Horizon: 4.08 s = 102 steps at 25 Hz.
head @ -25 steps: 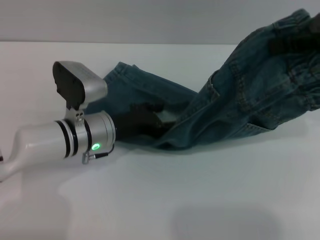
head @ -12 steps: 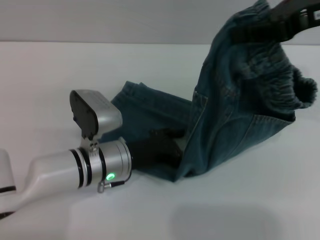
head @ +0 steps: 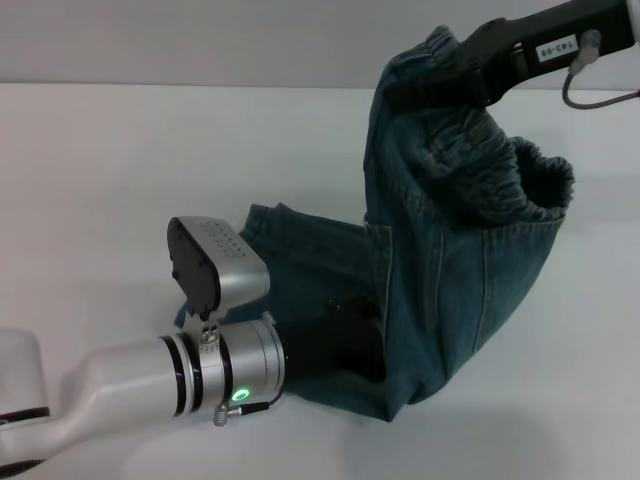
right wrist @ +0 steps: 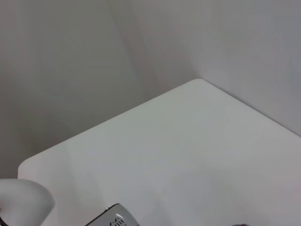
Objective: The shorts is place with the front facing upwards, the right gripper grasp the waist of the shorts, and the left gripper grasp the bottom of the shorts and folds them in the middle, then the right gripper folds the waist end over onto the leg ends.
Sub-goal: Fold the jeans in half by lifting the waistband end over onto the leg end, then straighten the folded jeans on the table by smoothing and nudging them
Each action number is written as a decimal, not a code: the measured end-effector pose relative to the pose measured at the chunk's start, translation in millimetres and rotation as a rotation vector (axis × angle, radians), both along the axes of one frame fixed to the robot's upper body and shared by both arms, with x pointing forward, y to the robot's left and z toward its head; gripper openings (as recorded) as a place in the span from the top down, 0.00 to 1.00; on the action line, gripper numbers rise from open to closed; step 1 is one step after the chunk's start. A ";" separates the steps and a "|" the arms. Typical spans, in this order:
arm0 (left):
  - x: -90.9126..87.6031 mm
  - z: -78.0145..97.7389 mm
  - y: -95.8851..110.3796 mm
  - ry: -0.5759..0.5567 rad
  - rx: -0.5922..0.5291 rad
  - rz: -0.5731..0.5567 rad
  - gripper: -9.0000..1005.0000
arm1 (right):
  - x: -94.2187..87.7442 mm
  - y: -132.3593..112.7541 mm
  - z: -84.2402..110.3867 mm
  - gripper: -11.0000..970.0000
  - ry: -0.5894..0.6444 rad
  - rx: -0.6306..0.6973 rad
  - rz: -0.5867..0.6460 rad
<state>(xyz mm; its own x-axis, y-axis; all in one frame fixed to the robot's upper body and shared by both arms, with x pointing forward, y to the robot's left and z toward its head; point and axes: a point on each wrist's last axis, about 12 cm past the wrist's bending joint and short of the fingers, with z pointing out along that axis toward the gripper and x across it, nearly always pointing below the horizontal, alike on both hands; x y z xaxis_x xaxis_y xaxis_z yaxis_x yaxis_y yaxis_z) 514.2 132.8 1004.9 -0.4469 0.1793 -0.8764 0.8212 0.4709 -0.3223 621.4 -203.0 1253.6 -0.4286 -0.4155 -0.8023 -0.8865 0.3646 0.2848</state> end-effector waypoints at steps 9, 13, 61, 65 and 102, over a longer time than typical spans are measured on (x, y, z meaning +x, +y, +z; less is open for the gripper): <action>16.3 0.2 27.6 -0.044 0.024 0.101 0.18 | -0.1 0.0 -5.6 0.92 0.008 -0.009 0.004; 27.8 2.4 42.8 -0.078 0.050 0.150 0.18 | -1.0 -1.1 -9.0 0.92 0.020 -0.009 0.005; 41.3 40.2 159.1 -0.355 -0.165 0.636 0.18 | -6.6 114.5 -62.1 0.45 -0.006 -0.172 0.307; 40.4 37.3 155.6 -0.359 -0.149 0.634 0.18 | -5.1 116.1 -61.2 0.45 -0.074 -0.174 0.341; 13.7 51.5 115.1 -0.301 -0.365 0.252 0.18 | -2.1 -35.8 -153.5 0.45 -0.599 0.259 -0.689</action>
<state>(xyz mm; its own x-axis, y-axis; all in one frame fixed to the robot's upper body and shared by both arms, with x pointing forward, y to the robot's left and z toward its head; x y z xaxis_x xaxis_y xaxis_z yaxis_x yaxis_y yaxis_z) 527.9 247.9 1056.4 -0.1557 -0.2418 -0.9577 0.7786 0.5666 -0.2696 619.3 -238.9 1100.1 -0.0003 -0.0031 -1.0000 -0.5243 0.8515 -0.0025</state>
